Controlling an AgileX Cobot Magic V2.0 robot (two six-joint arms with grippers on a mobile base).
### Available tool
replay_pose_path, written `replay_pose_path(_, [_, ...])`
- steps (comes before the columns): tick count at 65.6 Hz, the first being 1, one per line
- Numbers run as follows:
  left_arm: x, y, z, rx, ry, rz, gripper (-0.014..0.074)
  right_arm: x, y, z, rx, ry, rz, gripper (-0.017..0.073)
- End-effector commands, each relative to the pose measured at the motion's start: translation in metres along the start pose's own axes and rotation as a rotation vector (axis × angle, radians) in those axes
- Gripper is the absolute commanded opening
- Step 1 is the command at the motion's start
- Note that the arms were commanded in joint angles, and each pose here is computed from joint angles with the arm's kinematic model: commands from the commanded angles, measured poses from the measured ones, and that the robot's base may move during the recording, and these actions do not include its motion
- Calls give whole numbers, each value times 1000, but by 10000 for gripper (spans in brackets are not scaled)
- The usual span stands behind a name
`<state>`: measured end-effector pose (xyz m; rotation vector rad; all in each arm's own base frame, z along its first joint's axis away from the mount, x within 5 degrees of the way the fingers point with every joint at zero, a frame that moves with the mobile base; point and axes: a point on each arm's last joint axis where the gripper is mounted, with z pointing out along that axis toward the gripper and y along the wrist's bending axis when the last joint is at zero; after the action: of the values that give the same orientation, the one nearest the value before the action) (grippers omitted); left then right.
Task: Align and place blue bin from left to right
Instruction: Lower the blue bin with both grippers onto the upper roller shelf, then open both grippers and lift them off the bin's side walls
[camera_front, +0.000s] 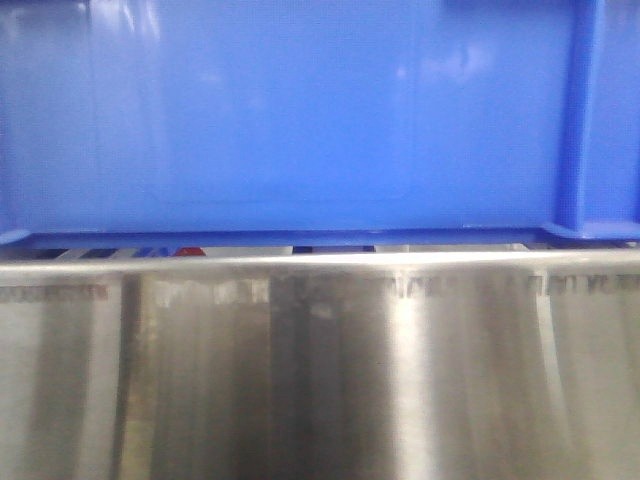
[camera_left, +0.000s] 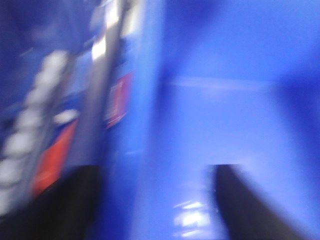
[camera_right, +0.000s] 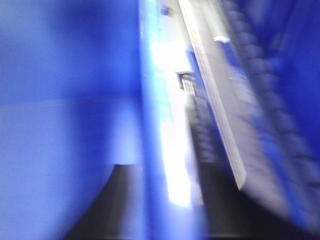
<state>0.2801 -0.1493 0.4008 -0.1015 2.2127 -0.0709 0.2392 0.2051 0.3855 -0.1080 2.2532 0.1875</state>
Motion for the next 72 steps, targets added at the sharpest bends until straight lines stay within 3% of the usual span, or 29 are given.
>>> replay_pose_path(1, [-6,-5,-8,56,-46,-14,523,-8,4,-8,-49,-51,9,463])
replay_pose_path(22, [-23,-3,-26,46,-71,-52,525,-34,2,-35,-34,-97,-53,487])
replay_pose_path(28, [-30,-2,-33,59,-96,-65,490,-38,5,-41,-50,-114,-74,482])
replay_pose_path(35, [-36,-2,-38,65,-121,-71,345,-38,7,-46,-60,-120,-99,381])
replay_pose_path(50, [-39,0,-38,41,-153,-46,-106,-38,11,-47,-79,-129,-106,-19])
replay_pose_path(55, [-41,2,-38,15,-181,-23,-111,-38,11,-47,-81,-131,-106,-90])
replay_pose_path(66, [-42,4,-38,-8,-188,-11,-111,-39,12,-47,-92,-142,-106,-75])
replay_pose_path(72, [-39,3,-39,9,-157,-34,-111,-39,11,-49,-95,-144,-103,-75])
